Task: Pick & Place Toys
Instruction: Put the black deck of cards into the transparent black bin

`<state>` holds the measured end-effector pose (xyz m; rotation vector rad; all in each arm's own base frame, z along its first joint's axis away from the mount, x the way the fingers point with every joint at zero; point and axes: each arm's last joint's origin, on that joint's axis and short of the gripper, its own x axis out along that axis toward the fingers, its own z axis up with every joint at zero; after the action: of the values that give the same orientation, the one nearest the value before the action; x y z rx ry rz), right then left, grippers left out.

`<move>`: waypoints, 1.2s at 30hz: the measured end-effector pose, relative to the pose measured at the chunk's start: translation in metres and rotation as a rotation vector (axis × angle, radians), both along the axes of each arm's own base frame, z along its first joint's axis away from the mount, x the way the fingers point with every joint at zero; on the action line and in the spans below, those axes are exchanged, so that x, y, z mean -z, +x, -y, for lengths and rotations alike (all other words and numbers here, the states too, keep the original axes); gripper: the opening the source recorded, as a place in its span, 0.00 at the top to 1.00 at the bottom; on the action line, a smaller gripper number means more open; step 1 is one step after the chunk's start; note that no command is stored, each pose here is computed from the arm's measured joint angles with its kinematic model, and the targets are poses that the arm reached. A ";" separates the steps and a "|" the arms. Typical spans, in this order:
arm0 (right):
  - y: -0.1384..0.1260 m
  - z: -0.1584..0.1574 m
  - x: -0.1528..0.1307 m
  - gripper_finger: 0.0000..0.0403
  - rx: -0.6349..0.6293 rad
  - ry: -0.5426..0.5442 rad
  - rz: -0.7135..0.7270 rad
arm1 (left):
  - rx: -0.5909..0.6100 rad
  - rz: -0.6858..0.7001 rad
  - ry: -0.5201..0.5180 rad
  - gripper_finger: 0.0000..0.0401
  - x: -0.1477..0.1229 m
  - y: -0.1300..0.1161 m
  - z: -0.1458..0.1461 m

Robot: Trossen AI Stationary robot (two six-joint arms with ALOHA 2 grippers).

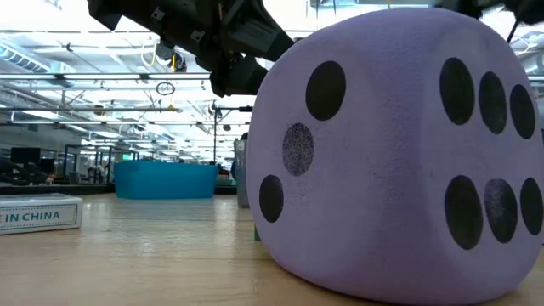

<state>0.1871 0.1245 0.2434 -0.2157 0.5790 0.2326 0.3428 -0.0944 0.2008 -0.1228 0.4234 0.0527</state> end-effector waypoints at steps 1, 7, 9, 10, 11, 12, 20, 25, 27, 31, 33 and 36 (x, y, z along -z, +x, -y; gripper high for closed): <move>-0.002 0.001 0.002 0.17 0.029 0.008 -0.049 | -0.002 0.000 -0.004 0.15 0.000 0.000 0.000; -0.018 0.027 0.024 0.17 0.358 0.024 -0.351 | -0.004 0.001 -0.010 0.15 0.000 0.000 0.000; -0.024 0.035 0.034 0.18 0.464 0.033 -0.425 | -0.004 0.001 -0.010 0.15 0.000 0.000 0.000; -0.026 0.039 0.039 0.18 0.502 0.038 -0.452 | -0.004 0.001 -0.010 0.15 0.000 0.000 0.000; -0.029 0.041 0.044 0.18 0.527 0.045 -0.478 | -0.005 0.001 -0.010 0.15 0.000 0.000 0.000; -0.031 0.042 0.048 0.18 0.543 0.065 -0.505 | -0.005 0.001 -0.010 0.15 0.000 0.000 0.000; -0.046 0.045 0.082 0.18 0.597 0.232 -0.697 | -0.005 0.001 -0.012 0.15 0.000 0.000 0.000; -0.045 0.041 0.087 0.18 0.568 0.290 -0.683 | -0.007 0.001 -0.016 0.15 0.000 0.000 0.000; -0.043 0.039 0.086 0.18 0.554 0.311 -0.663 | -0.007 0.002 -0.016 0.15 0.000 0.000 0.000; -0.041 0.034 0.084 0.18 0.519 0.337 -0.634 | -0.007 0.002 -0.015 0.15 0.000 0.000 0.000; -0.042 0.032 0.084 0.18 0.506 0.338 -0.629 | -0.007 0.002 -0.015 0.15 0.000 0.000 0.000; -0.041 0.028 0.088 0.18 0.527 0.313 -0.613 | -0.007 0.002 -0.015 0.15 0.000 0.000 0.000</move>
<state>0.1460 0.0965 0.1559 0.3278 1.1689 -0.1345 0.3429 -0.0944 0.2009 -0.1395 0.4215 0.0560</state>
